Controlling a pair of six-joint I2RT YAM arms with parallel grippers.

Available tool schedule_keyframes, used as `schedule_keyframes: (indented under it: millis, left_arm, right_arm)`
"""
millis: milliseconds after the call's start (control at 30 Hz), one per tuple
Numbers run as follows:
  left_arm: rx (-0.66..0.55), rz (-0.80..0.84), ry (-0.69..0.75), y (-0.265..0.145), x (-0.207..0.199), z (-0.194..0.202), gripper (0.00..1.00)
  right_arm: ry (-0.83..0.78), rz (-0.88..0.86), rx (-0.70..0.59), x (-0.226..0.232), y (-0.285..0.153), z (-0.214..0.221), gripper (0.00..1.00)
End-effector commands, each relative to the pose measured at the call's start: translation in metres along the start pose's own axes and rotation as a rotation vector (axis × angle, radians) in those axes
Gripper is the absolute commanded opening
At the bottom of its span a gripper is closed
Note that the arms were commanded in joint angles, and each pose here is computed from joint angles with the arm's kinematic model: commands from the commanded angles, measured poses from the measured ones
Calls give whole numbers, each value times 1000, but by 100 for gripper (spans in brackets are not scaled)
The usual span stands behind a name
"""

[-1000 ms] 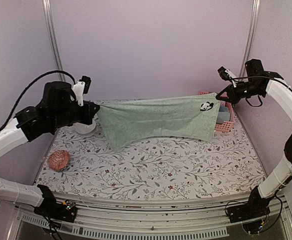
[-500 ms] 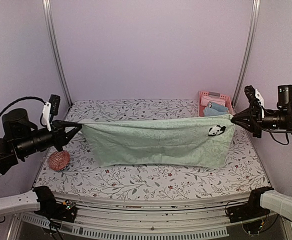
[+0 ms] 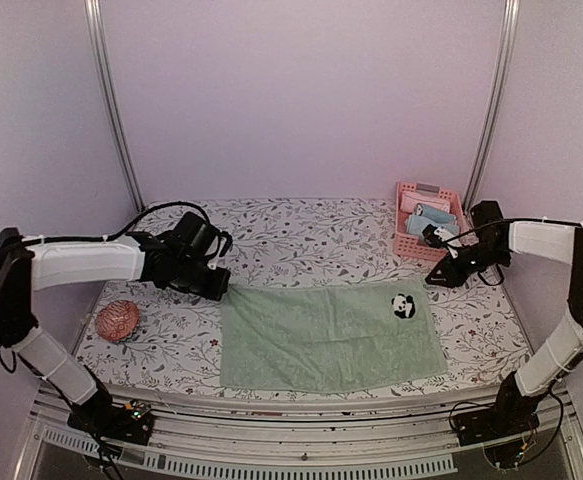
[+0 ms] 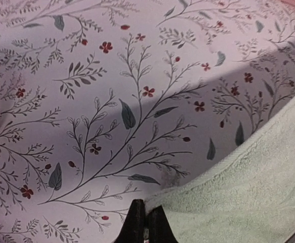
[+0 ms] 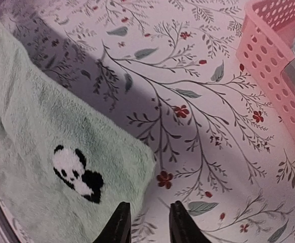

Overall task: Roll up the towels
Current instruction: Flatten out the towel at the center of the board, then adjust the towel at the center of the board.

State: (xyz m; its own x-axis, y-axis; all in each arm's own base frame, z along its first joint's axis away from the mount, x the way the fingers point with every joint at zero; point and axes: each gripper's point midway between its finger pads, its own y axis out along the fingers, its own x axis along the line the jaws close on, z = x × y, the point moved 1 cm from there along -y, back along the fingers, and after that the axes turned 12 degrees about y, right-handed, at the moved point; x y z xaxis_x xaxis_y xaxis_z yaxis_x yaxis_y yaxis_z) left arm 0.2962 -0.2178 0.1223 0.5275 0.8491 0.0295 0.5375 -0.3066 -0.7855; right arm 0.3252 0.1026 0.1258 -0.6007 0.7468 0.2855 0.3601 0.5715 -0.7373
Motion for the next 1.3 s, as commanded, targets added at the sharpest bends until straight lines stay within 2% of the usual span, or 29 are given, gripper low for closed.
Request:
schedule_keyframes:
  millis: [0,33,100,233,400,533,633,767,867,1000,1133,1267]
  left_arm:
    - [23,-117,-15,58,39,-46,13]
    - [45,-156,-6,67,45,-54,21]
    - [63,-188,5,76,50,-65,31]
    - [10,-181,-3,57,42,-75,44]
    - [62,-118,-4,43,29,-38,45]
    - [103,-48,-27,41,21,-4,47]
    - [96,72,-57,35,3,2,40]
    - [59,323,-64,20,-39,7,15]
    - [129,429,-90,19,-58,28,1]
    - [266,413,-80,24,-70,67,0]
    - [340,385,-117,25,-75,102,0]
    - [387,360,-135,27,-79,126,0]
  right_arm:
    - [82,314,-5,-101,34,-45,32]
    - [112,308,4,-106,37,-52,32]
    - [137,284,-28,-102,30,-68,34]
    - [117,186,-103,-64,2,-79,42]
    - [29,29,-39,-11,-7,-45,44]
    - [23,36,72,-7,4,-12,39]
    - [62,-45,144,8,9,6,32]
    - [0,-124,230,38,14,34,27]
    - [-74,-142,297,46,17,62,27]
    - [-107,-190,361,56,15,89,24]
    - [-139,-246,394,68,12,108,24]
    - [-153,-224,465,61,20,140,24]
